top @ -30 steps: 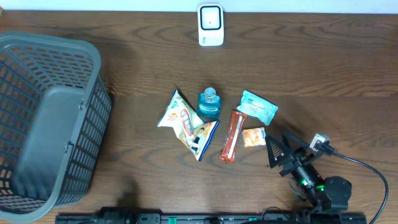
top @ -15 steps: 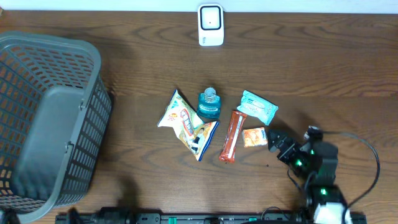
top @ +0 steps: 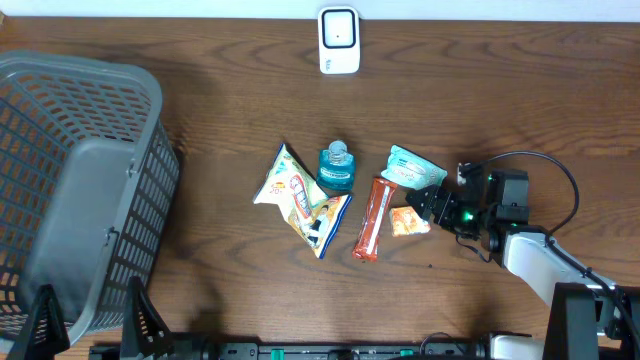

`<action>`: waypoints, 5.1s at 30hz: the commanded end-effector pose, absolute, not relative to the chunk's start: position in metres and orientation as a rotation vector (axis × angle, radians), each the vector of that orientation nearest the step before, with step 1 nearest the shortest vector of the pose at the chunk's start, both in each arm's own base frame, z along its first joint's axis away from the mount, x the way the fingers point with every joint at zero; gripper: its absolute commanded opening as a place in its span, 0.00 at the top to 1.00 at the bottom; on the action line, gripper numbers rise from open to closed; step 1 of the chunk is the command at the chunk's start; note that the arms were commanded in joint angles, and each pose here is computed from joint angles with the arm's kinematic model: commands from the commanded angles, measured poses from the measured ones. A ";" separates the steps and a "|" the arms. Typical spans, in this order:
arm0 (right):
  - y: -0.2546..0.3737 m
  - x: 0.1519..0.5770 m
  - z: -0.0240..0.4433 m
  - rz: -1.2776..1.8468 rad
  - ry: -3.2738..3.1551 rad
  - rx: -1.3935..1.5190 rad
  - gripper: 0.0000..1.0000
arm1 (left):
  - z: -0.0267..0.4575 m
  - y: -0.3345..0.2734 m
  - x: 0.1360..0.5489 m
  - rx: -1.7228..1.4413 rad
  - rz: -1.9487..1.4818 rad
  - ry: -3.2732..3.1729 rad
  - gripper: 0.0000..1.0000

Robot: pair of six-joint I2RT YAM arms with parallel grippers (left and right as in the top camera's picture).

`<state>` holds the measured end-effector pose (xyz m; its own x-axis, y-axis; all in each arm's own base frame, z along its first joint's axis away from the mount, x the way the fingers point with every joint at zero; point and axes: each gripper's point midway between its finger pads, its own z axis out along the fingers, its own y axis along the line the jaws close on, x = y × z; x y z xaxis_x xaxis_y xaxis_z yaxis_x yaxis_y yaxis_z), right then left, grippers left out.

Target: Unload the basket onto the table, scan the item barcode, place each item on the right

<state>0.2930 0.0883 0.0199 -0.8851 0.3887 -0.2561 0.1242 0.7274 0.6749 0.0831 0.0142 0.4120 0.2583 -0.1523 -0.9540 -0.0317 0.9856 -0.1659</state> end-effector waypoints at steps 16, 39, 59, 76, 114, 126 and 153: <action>0.072 0.250 -0.020 0.762 2.756 0.371 0.35 | 0.414 0.017 0.082 -0.172 -0.068 1.299 0.02; 0.093 0.228 -0.058 0.702 2.914 0.328 0.99 | 0.419 0.017 0.080 -0.170 -0.071 1.280 0.02; 0.136 0.233 0.152 1.852 2.332 0.755 0.99 | 0.428 0.016 0.078 -0.169 -0.077 1.239 0.02; 0.137 0.226 0.175 1.848 2.275 0.706 0.99 | 0.343 -0.020 0.158 -0.054 -0.255 1.438 0.02; 0.139 0.211 0.160 1.900 2.353 0.940 0.99 | 0.129 -0.021 0.226 -0.362 -0.428 1.863 0.02; 0.133 0.218 0.152 1.782 2.354 0.879 0.98 | 0.114 -0.046 0.215 0.159 -0.267 1.943 0.02; 0.134 0.213 0.148 1.819 2.370 1.048 0.98 | 0.125 -0.025 0.244 0.109 -0.114 1.778 0.02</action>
<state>0.2146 0.1327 0.1429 -0.8027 0.4883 0.3424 0.4684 0.1608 0.8688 0.2447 -0.0258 0.1430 -0.1614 0.0149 -0.9868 0.1416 0.9899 -0.0083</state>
